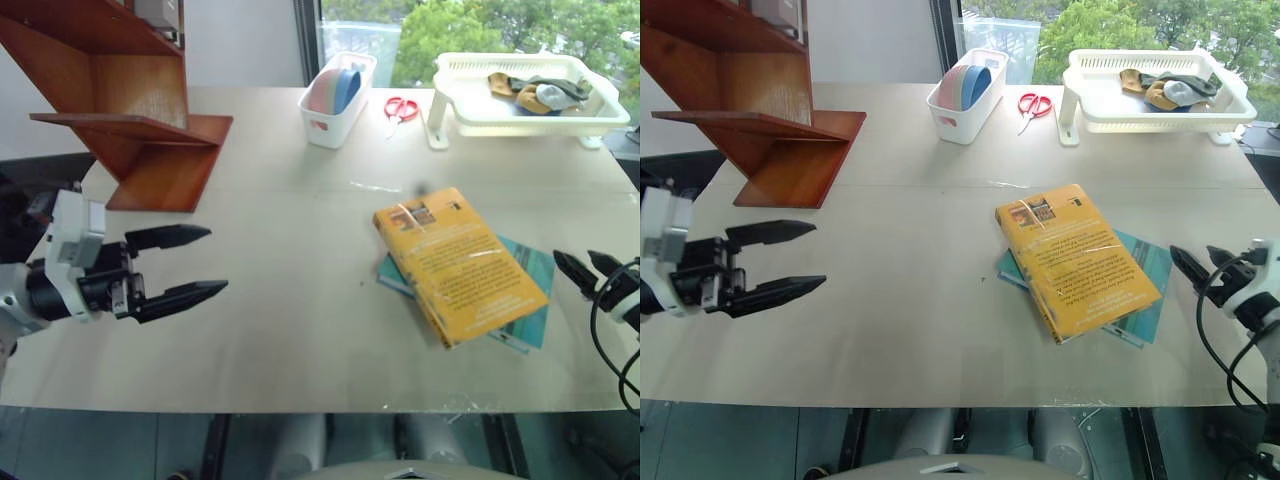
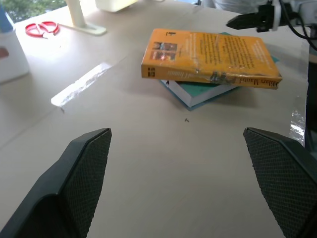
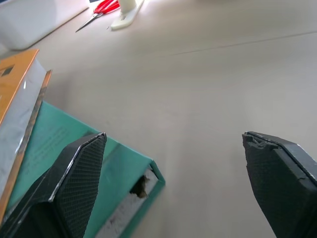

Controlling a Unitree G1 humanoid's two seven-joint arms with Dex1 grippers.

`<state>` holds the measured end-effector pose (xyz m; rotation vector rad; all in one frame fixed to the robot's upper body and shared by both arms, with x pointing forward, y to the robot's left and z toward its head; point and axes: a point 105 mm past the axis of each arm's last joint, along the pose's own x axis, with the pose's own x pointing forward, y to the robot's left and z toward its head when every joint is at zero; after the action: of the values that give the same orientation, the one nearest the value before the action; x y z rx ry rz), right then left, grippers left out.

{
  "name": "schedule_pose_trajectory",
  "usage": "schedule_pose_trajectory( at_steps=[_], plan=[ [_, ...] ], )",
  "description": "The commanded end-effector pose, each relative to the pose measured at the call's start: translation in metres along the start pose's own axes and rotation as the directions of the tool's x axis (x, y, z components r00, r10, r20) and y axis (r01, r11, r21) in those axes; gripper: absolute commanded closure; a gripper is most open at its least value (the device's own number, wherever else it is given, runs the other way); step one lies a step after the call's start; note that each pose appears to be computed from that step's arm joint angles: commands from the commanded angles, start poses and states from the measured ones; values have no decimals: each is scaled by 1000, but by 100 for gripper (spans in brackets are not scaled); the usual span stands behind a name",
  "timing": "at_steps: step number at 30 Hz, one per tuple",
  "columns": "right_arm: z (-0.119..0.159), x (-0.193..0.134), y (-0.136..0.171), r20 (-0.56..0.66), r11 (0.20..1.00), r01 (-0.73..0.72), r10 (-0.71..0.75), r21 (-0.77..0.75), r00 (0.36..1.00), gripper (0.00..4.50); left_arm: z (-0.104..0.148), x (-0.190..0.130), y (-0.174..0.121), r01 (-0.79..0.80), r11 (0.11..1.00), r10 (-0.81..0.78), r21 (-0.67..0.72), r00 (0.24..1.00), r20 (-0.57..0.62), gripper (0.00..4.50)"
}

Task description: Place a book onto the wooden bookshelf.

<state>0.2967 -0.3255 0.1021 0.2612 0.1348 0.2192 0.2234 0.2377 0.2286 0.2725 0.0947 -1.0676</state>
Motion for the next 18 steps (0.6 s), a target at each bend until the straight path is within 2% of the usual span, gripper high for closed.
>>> schedule_pose_trajectory(
  at_steps=[1, 10, 18],
  plan=[
    [2, 6, 17, 14, 997, -60, 59, 42, 998, 0, 6, 0, -2, 22, 1000, -22, 18, 1000, 16, 1],
    [-41, 18, 89, -81, 952, -255, 272, 169, 959, 0, 8, 7, -9, 38, 999, -38, 14, 999, 31, 1],
    [-39, 17, 115, -84, 918, -339, 362, 207, 928, 0, 9, 7, -9, 29, 999, -29, 15, 999, 32, 1]
  ],
)
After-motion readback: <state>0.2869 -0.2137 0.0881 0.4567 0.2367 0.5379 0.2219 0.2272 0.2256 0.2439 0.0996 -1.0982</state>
